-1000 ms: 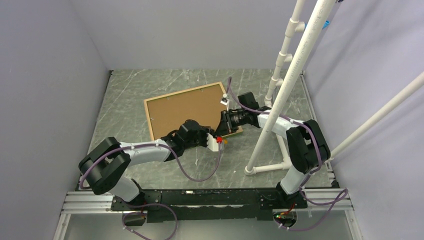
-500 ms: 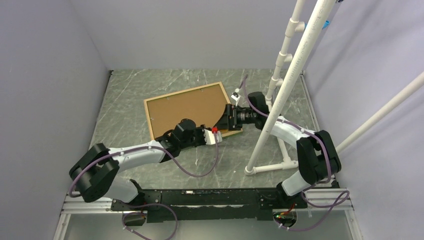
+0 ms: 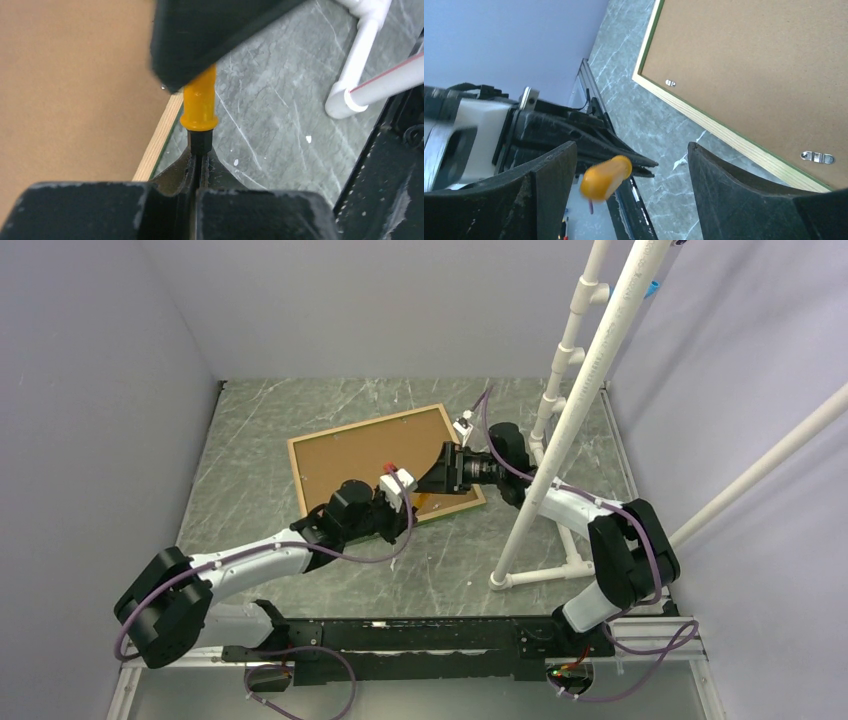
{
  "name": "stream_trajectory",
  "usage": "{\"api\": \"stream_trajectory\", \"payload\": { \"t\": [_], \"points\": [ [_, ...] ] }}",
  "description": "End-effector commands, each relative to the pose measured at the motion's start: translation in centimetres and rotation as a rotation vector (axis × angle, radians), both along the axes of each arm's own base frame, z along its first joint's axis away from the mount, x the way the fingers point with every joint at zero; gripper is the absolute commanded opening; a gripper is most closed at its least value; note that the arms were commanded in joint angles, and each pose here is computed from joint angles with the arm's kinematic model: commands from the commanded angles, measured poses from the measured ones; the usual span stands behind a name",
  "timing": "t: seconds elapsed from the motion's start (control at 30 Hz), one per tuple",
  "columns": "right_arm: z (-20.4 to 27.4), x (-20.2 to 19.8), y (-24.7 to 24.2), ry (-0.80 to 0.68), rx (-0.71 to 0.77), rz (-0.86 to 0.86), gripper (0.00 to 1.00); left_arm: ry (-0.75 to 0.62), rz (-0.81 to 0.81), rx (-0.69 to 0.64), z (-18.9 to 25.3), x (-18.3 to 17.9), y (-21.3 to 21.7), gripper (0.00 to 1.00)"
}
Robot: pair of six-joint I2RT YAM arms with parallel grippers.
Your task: Take the photo out of the frame
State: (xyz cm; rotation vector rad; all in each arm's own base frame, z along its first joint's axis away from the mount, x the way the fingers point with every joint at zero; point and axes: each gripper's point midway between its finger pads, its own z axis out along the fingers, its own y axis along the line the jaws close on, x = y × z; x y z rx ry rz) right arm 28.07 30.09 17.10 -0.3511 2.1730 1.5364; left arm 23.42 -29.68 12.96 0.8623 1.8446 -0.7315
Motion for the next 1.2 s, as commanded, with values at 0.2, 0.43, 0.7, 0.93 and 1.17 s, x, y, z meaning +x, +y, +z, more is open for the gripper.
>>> {"api": "stream_trajectory", "payload": {
  "t": [0.2,0.43,0.7,0.93,1.17],
  "points": [
    [0.3,0.3,0.7,-0.066,0.006,0.005,0.85,0.242,0.070,-0.178,-0.5,-0.3,-0.4,0.00],
    [-1.1,-0.6,3.5,-0.055,-0.038,0.086,0.62,0.276,0.088,-0.207,-0.1,0.1,-0.1,0.00],
    [-2.7,-0.7,4.4,-0.024,-0.045,0.110,0.05,0.334,0.129,-0.251,-0.3,0.7,0.3,0.00],
    [-4.8,6.6,-2.1,-0.024,-0.242,-0.203,0.00,0.391,0.162,-0.302,-0.4,0.0,1.5,0.62],
    [-6.4,15.0,-8.8,-0.178,-0.602,-0.471,0.00,0.467,0.336,-0.290,-3.5,-1.4,4.8,0.65]
  ]
}}
